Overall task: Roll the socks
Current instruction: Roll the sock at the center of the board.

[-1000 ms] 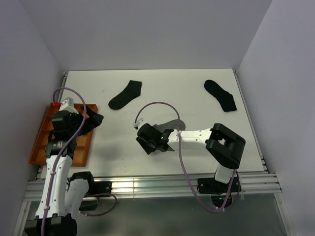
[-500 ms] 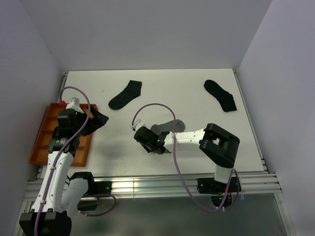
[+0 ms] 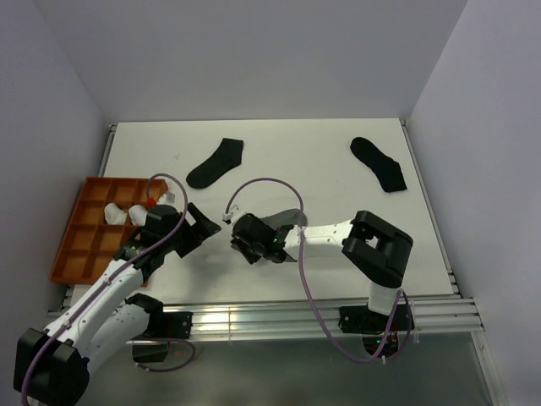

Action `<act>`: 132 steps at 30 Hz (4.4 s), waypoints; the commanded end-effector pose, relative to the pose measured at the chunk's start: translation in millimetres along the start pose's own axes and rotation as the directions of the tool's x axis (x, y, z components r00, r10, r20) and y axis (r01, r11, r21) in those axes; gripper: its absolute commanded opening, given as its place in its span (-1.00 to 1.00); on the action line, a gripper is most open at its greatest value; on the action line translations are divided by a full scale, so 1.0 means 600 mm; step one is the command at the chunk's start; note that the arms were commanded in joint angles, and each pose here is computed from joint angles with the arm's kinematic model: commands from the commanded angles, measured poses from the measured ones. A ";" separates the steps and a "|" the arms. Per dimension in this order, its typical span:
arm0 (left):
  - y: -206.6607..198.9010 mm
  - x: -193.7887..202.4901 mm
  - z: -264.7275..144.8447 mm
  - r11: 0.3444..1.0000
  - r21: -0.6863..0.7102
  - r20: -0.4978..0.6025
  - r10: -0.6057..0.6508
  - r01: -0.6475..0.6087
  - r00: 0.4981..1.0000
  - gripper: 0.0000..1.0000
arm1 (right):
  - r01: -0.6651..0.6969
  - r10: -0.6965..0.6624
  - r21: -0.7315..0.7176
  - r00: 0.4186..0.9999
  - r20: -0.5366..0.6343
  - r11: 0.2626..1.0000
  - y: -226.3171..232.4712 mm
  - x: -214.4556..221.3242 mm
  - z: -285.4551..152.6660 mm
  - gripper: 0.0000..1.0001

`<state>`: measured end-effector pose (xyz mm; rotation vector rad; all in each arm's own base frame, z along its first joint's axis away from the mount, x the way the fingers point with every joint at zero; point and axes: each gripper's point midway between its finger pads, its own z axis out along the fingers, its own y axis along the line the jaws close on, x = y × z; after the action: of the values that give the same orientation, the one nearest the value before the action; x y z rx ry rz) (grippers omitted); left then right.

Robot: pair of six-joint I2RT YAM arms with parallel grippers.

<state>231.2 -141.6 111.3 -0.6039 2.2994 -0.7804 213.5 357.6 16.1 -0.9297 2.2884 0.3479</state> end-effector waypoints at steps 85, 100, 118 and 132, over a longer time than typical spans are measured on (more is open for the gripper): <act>0.007 0.148 0.124 0.904 -0.399 -0.283 -0.279 0.152 0.918 -0.99 | 0.109 -0.168 0.264 0.963 0.212 0.958 0.030 0.006 -0.012 -0.48; 0.044 0.087 0.124 0.877 -0.374 -0.160 -0.382 0.302 0.910 -0.99 | -0.009 0.027 -0.152 0.993 0.118 0.988 0.054 0.015 -0.019 -1.00; -0.009 0.029 0.104 0.941 -0.110 -0.030 -0.326 0.321 0.945 0.08 | -0.504 0.440 -0.572 0.860 -0.259 0.648 0.040 0.023 -0.028 -1.00; 0.010 0.127 0.088 0.981 -0.051 -0.136 -0.194 0.189 0.971 -0.01 | -0.757 0.625 -0.492 0.643 -0.443 0.429 -0.015 0.054 -0.001 -1.00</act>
<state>216.8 -194.2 50.4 -0.8661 2.4069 -0.8697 203.4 344.0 14.1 -0.3039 2.6079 1.5914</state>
